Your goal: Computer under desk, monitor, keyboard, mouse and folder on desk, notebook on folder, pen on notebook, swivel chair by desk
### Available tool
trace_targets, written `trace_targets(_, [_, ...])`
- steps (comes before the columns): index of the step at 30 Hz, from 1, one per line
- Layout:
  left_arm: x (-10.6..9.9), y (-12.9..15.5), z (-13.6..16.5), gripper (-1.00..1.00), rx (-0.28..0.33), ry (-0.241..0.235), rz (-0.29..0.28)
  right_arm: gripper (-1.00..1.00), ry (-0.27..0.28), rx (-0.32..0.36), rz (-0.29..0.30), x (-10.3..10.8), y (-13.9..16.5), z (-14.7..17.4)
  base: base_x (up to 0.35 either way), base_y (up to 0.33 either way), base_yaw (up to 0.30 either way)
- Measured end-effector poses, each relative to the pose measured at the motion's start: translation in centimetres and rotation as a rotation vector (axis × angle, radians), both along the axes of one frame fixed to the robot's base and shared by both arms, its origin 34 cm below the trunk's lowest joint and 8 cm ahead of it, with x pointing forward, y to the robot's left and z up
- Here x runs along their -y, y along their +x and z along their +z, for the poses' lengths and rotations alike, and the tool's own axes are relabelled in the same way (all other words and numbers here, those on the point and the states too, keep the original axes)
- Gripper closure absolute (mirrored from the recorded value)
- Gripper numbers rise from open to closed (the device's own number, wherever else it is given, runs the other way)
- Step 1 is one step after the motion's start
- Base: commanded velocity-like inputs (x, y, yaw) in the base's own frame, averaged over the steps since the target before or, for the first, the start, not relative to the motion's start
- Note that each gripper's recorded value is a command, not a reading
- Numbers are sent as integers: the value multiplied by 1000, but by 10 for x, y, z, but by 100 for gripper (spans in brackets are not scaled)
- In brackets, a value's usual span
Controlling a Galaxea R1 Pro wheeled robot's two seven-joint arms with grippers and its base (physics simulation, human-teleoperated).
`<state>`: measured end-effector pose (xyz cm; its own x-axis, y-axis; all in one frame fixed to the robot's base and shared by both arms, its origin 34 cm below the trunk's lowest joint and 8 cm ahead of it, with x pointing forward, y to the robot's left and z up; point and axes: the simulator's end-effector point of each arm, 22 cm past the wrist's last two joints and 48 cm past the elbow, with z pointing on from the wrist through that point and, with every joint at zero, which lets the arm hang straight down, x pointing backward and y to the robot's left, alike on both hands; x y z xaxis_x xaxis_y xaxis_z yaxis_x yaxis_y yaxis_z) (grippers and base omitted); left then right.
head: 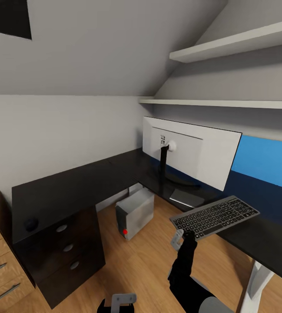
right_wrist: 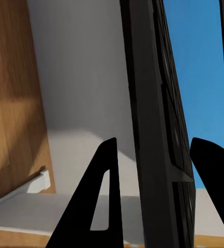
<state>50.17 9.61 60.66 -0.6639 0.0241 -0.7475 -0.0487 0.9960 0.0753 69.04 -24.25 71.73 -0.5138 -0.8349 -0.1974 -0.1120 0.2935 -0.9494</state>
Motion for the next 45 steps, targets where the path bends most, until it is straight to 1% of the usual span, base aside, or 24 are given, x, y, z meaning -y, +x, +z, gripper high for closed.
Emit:
trace_targets(21, [-1,0,0,-100,-1,0,4,100,1,-1,0,-3,0,0,0,0,-3])
trace_targets(35, [-2,2,4,-100,10,-1,6,100,4,10,-1,-3,0,6,0,0,-193])
trace_targets(45, [-2,3,4,-100,11,-1,7,100,2,12,-1,-3,1,7,0,0,-26])
